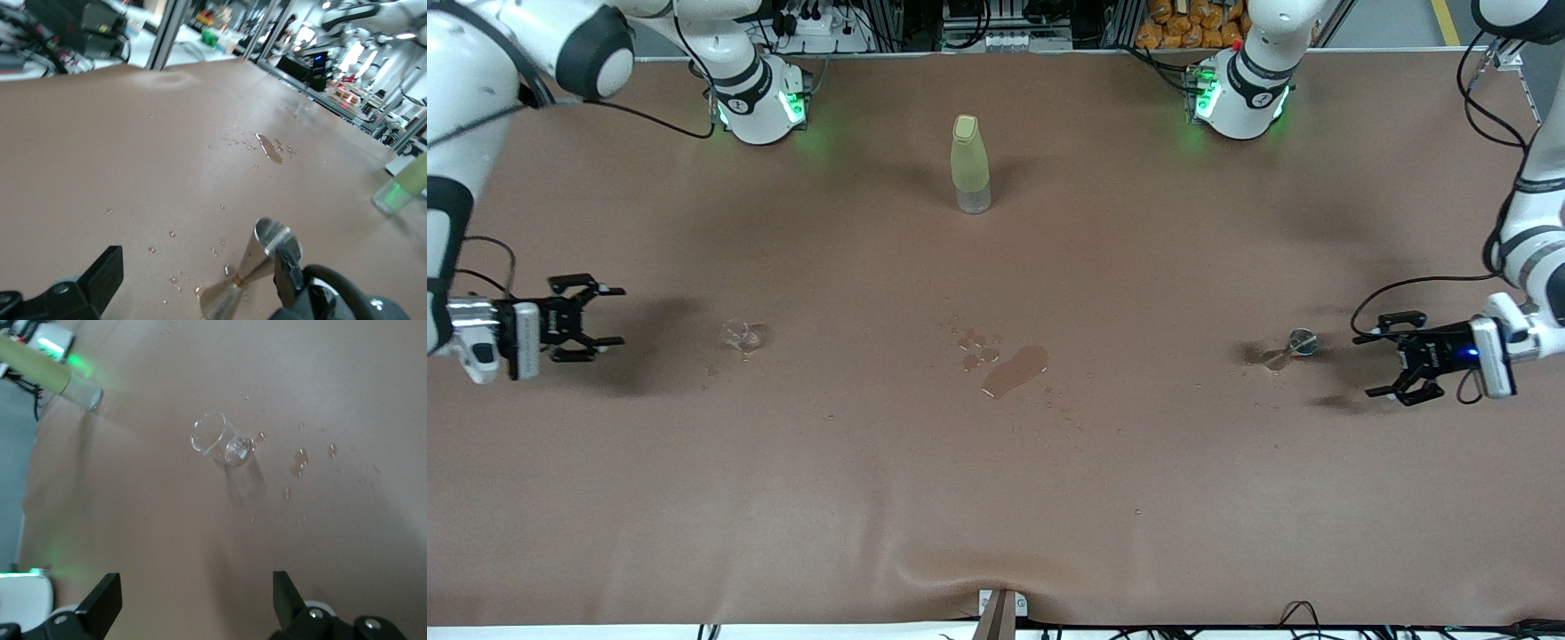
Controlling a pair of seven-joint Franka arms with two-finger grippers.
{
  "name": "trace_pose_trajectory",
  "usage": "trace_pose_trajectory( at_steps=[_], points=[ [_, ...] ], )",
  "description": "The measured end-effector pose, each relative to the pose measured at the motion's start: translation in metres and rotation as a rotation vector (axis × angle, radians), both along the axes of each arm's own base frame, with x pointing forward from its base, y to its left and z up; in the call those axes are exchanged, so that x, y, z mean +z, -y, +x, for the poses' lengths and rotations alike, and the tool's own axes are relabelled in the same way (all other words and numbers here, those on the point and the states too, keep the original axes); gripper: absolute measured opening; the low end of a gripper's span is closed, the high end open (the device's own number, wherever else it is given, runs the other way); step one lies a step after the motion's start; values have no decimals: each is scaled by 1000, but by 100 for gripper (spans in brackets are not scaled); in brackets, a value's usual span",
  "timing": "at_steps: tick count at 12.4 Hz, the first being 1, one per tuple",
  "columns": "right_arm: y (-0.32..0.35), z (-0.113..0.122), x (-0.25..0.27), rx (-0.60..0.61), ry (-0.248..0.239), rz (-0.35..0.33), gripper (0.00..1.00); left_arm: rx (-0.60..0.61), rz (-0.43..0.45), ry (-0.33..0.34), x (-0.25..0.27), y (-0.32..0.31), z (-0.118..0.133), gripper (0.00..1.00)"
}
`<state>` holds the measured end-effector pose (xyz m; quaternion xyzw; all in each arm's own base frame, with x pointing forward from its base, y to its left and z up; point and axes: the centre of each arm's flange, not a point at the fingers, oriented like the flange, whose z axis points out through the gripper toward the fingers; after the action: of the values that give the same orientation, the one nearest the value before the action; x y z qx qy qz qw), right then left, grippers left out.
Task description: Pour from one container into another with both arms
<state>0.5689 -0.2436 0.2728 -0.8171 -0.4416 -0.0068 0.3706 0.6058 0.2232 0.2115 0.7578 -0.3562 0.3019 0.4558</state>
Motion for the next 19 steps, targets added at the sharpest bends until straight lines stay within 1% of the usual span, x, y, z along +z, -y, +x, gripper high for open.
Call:
trace_pose_trajectory(
  at_steps=[1,2,4,6,8,9,10,12,13,15,17,19],
  points=[
    [1,0,34,-52,-39,-68,100,8,31,-50,24,3,9,100],
    [0,-2,69,-107,-68,-127,100,-4,81,-85,51,10,19,100],
    [-7,-9,133,-220,-107,-225,100,-37,227,-130,115,39,35,100],
    [-19,-15,180,-335,-155,-318,100,-26,335,-162,162,57,41,100],
    [-38,-21,221,-440,-191,-403,100,-3,395,-194,179,58,39,100],
    [-47,-24,240,-490,-203,-438,100,8,424,-218,185,60,38,100],
    [-57,-29,259,-537,-212,-474,100,30,455,-256,192,65,39,100],
    [-85,-36,296,-619,-216,-552,100,109,499,-347,214,80,40,100],
    [-105,-40,316,-654,-207,-587,100,144,524,-369,230,89,39,100],
    [-145,-47,348,-705,-187,-636,100,224,586,-415,272,118,36,100],
    [-177,-52,367,-739,-180,-679,100,329,638,-470,310,147,28,100],
    [-195,-51,372,-760,-171,-723,100,414,689,-515,331,163,22,100]
  ],
)
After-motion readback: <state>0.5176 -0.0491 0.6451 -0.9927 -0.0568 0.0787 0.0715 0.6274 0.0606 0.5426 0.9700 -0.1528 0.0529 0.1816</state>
